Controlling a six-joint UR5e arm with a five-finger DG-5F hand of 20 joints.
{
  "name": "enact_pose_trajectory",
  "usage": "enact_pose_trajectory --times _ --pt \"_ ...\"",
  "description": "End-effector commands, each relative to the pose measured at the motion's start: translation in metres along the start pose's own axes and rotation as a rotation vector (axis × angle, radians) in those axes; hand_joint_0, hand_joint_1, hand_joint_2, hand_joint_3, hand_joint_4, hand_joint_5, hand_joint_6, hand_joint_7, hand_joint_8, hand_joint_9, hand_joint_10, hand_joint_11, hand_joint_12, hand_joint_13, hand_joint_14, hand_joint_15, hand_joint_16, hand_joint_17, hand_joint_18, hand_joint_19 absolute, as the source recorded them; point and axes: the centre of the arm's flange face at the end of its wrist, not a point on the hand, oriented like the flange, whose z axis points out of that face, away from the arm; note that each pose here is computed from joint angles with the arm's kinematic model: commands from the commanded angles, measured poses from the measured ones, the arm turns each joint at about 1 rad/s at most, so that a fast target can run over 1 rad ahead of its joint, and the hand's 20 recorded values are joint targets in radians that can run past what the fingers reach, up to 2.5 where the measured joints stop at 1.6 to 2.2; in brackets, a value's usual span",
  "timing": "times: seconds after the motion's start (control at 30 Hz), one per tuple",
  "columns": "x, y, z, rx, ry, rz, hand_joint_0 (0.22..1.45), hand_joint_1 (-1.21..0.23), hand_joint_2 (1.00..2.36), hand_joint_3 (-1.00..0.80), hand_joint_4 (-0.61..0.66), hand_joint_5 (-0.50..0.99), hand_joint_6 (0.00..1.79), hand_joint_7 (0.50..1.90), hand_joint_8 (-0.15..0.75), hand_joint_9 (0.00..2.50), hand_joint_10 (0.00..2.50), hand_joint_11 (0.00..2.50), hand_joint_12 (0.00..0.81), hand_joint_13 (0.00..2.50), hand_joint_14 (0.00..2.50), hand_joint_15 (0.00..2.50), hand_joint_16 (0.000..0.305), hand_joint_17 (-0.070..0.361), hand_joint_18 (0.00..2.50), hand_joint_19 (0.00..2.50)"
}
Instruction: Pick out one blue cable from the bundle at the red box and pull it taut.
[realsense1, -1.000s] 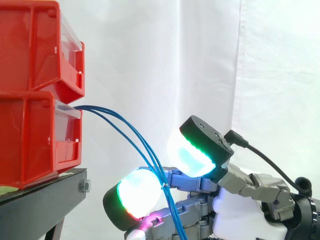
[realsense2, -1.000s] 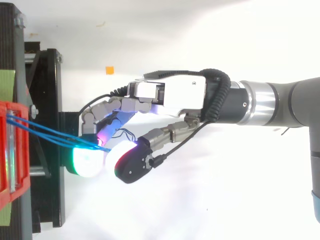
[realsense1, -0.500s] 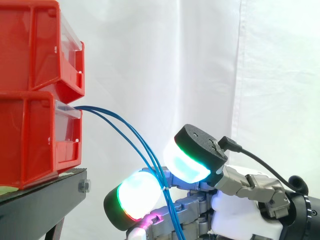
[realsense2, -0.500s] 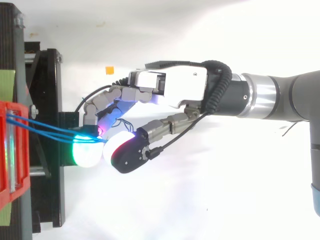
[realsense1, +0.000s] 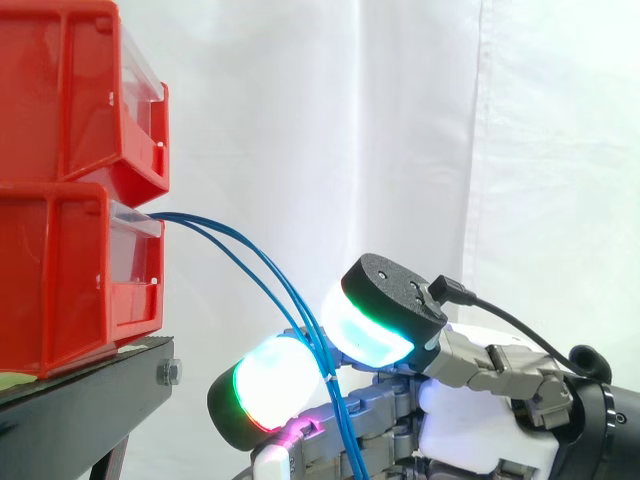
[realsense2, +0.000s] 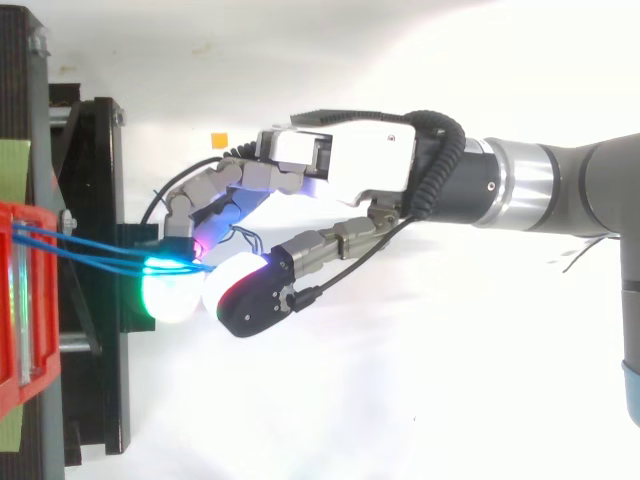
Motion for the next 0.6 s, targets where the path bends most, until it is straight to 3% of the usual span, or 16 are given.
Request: enact_pose_trajectory --times 0.0,0.33,0.57 --pt "-0.001 -0.001 0.000 0.002 -0.002 -0.002 0.56 -0.55 1.02 -0.32 0.11 -0.16 0.78 0.87 0.273 0.77 0.02 0.38 0.360 0.71 0.01 0.33 0.051 0.115 0.64 0.67" --pt "-0.010 -0.005 -0.004 0.025 -0.005 -0.007 0.56 -0.58 1.02 -0.33 0.11 -0.17 0.79 0.83 0.271 0.75 0.02 0.40 0.362 0.70 0.01 0.33 0.052 0.117 0.64 0.68" --pt "-0.015 -0.005 -0.003 0.020 -0.013 -0.015 0.54 -0.55 1.01 -0.38 0.12 -0.17 0.80 0.82 0.278 0.76 0.02 0.40 0.364 0.70 0.01 0.33 0.053 0.119 0.65 0.67"
